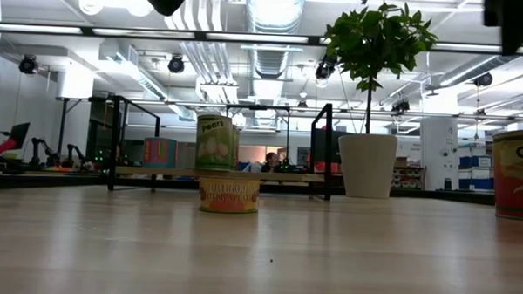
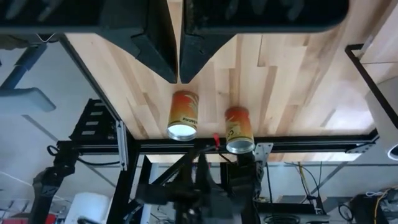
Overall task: Pick and place cans onto a shelf
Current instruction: Put the canned beans on the shelf
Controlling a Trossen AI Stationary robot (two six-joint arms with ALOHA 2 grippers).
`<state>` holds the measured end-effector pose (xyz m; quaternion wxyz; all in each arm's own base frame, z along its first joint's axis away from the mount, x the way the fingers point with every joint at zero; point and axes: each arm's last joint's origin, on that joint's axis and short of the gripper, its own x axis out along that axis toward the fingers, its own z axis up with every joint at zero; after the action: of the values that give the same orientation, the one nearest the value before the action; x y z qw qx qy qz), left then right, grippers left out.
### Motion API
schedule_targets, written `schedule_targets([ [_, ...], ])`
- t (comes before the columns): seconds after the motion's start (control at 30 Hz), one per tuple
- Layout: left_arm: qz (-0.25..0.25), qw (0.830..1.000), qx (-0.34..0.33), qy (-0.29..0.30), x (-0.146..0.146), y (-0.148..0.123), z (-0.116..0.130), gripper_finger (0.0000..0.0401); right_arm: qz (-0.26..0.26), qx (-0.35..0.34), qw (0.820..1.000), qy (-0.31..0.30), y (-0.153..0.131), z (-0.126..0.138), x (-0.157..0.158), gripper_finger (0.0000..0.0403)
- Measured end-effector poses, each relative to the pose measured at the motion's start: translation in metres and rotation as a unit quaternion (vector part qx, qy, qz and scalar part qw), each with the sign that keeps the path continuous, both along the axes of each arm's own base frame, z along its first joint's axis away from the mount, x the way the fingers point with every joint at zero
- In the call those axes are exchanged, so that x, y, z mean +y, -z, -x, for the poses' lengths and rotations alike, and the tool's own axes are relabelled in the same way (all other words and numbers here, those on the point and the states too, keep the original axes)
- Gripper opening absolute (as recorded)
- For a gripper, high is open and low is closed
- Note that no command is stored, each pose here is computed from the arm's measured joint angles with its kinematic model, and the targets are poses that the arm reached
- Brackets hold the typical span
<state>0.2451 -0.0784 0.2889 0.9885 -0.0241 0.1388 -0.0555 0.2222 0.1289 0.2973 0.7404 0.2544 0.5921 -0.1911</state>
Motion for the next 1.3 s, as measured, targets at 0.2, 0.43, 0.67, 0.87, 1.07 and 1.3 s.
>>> schedule_targets([
  [0.2, 0.004, 1.000, -0.012, 0.000, 0.000, -0.003, 0.001, 0.0000, -0.057, 0.052, 0.995, 0.064, 0.008, 0.003, 0.016, 0.0221],
  [0.43, -0.001, 1.000, -0.005, 0.001, 0.001, -0.014, 0.003, 0.0000, -0.085, 0.085, 0.986, 0.115, 0.013, 0.001, 0.020, 0.0351],
  [0.67, 0.002, 1.000, 0.018, -0.002, 0.001, -0.010, 0.004, 0.0000, -0.058, 0.066, 0.987, 0.138, 0.016, 0.007, 0.029, 0.0381],
  [0.87, 0.002, 1.000, 0.017, -0.002, 0.001, -0.010, 0.004, 0.0000, -0.043, 0.080, 0.984, 0.151, 0.027, 0.002, 0.035, 0.0381],
  [1.07, 0.002, 1.000, 0.017, -0.002, 0.001, -0.010, 0.003, 0.0000, -0.021, 0.129, 0.981, 0.145, 0.047, -0.003, 0.040, 0.0381],
  [1.3, 0.002, 1.000, 0.017, -0.002, 0.001, -0.010, 0.003, 0.0000, -0.015, 0.157, 0.981, 0.116, 0.063, -0.011, 0.042, 0.0381],
])
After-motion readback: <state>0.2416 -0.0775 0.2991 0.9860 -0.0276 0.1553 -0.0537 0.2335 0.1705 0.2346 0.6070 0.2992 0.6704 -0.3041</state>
